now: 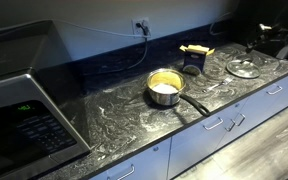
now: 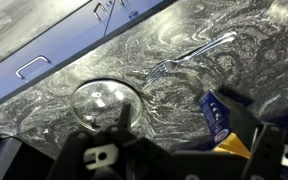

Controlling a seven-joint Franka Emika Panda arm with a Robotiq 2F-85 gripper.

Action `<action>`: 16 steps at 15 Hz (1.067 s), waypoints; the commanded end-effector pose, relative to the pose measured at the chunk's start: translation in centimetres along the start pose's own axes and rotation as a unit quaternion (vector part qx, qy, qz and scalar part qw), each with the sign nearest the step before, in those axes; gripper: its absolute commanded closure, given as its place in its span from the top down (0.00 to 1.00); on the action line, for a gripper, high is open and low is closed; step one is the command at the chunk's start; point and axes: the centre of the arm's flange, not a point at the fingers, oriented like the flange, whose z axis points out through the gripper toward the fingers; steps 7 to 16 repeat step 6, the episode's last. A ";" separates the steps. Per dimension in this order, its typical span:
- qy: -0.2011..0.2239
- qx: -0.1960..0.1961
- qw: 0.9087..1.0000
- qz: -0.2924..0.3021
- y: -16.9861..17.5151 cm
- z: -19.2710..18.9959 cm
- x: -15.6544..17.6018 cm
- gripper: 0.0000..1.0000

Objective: Change the position of the fork to face the right side

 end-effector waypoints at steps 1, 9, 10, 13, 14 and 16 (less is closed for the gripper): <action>0.001 0.002 1.000 -0.010 0.0 -0.3 -0.2 1.00; -0.001 0.002 1.000 -0.014 0.0 -0.3 -0.6 1.00; -0.001 0.002 1.000 -0.014 0.0 -0.3 -0.6 1.00; -0.001 0.002 1.000 -0.014 0.0 -0.3 -0.6 1.00; -0.001 0.002 1.000 -0.014 0.0 -0.3 -0.6 1.00; -0.001 0.002 1.000 -0.014 0.0 -0.3 -0.6 1.00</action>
